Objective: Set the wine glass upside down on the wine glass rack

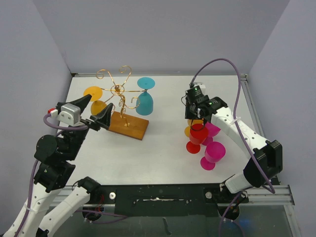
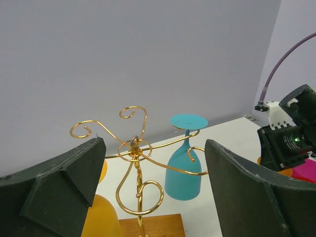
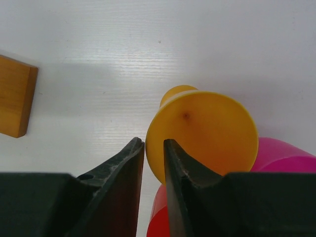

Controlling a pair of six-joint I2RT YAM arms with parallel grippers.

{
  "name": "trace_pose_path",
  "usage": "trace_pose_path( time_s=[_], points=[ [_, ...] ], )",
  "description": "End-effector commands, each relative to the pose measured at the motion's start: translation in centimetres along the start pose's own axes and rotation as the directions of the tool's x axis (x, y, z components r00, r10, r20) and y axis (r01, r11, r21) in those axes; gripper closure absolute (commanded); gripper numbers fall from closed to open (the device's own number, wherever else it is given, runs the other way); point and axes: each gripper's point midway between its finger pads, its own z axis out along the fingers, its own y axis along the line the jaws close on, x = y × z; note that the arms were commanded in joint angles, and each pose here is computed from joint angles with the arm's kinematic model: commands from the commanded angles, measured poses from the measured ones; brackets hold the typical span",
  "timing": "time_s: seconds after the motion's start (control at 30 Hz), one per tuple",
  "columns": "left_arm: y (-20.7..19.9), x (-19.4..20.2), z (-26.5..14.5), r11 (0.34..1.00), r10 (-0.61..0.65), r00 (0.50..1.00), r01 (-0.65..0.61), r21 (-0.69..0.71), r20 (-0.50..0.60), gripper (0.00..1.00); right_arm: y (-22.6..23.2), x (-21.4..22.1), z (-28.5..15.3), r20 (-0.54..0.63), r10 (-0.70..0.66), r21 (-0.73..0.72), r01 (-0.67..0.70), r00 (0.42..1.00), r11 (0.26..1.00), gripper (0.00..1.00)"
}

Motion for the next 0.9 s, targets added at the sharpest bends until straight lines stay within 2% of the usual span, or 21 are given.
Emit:
trace_pose_path(
  time_s=[0.0,0.23,0.33,0.5,0.67,0.87],
  points=[
    [-0.4,-2.0,0.4,1.0,-0.014,0.998,0.013,0.021,0.058,0.19,0.7,-1.3,0.3,0.037,-0.005,-0.009,0.006,0.999,1.0,0.79],
    [-1.0,-2.2,0.8,0.998,-0.045,0.998,0.042,0.046,0.047,0.19,1.2,-2.0,0.3,0.059,-0.015,-0.029,0.017,0.998,0.999,0.91],
    [-1.3,-2.2,1.0,0.997,-0.059,0.997,0.056,0.059,0.046,0.19,1.4,-2.3,0.2,0.073,-0.013,-0.042,0.016,0.997,0.999,1.0],
    [-2.2,-3.4,1.2,0.99,-0.099,0.993,0.092,0.104,0.059,0.19,2.0,-5.1,-2.2,0.203,0.028,-0.102,-0.007,0.979,0.995,1.0],
    [-3.3,-3.9,1.9,0.979,-0.14,0.988,0.13,0.155,0.058,0.19,1.8,-9.6,-7.8,0.424,0.133,-0.199,-0.051,0.896,0.979,1.0],
    [-6.0,-4.8,3.4,0.934,-0.25,0.968,0.232,0.271,0.031,0.19,1.7,-13.6,-14.7,0.604,0.31,-0.371,-0.085,0.734,0.925,1.0]
  ],
)
